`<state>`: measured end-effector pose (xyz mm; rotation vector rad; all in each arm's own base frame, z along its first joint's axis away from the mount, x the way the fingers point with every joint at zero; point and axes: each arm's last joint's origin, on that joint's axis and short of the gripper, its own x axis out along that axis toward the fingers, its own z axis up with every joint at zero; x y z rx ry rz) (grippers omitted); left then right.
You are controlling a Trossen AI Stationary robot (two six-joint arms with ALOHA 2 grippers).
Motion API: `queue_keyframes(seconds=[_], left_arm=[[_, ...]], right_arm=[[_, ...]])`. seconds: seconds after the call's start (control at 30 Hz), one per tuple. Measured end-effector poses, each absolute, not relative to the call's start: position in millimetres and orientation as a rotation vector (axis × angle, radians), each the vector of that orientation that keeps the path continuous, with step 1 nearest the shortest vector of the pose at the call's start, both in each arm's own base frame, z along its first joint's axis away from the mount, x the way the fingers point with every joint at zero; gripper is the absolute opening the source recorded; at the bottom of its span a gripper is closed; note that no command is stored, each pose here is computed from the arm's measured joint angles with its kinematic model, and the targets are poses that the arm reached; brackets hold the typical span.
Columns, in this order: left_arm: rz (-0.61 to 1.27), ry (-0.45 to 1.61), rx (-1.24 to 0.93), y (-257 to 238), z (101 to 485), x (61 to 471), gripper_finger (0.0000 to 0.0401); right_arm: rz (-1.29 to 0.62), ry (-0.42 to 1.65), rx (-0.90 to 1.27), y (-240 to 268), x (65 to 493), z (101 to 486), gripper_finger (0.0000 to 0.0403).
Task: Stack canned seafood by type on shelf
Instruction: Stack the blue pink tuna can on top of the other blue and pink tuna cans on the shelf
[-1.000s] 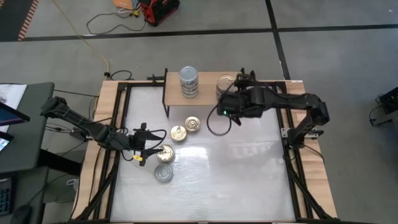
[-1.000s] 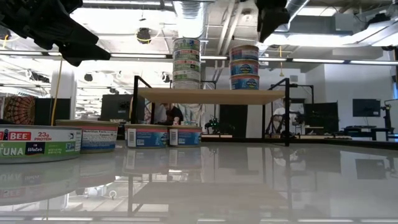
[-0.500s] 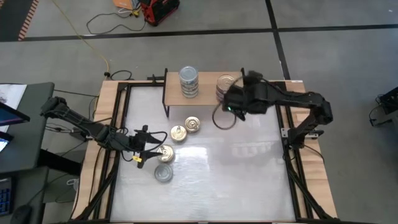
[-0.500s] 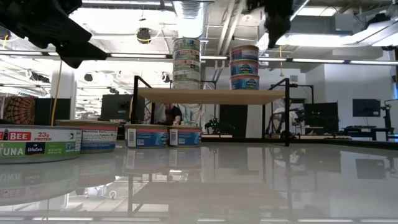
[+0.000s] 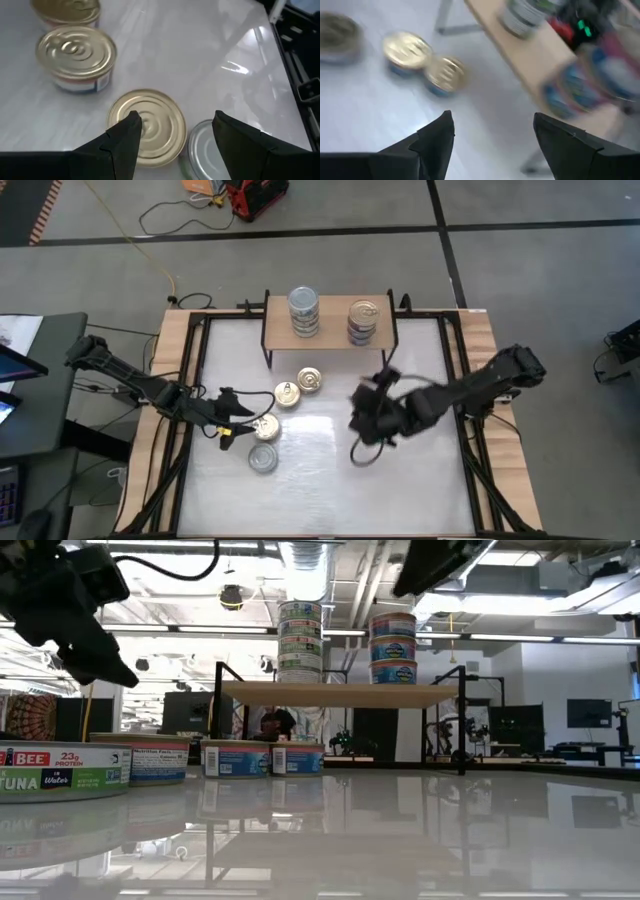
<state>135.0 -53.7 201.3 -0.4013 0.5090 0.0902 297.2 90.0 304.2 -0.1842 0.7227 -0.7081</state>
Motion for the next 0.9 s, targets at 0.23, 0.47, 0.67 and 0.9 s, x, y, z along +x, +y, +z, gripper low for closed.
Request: queue_keyframes(seconds=[0.23,0.47,0.67,0.9], left_arm=[[0.196,0.501,-0.523,-51,198,137,0.0233],[0.267,0.574,-0.586,-55,184,148,0.0233],[0.366,0.658,-0.621,-55,169,152,0.0233],[0.347,0.666,-0.671,-57,168,155,0.0233]], right_arm=[[-0.423,0.42,-0.031,119,314,240,0.0305],[-0.305,0.282,-0.017,125,317,194,0.0305],[-0.312,0.282,-0.076,124,329,174,0.0305],[-0.293,0.263,-0.104,125,333,169,0.0305]])
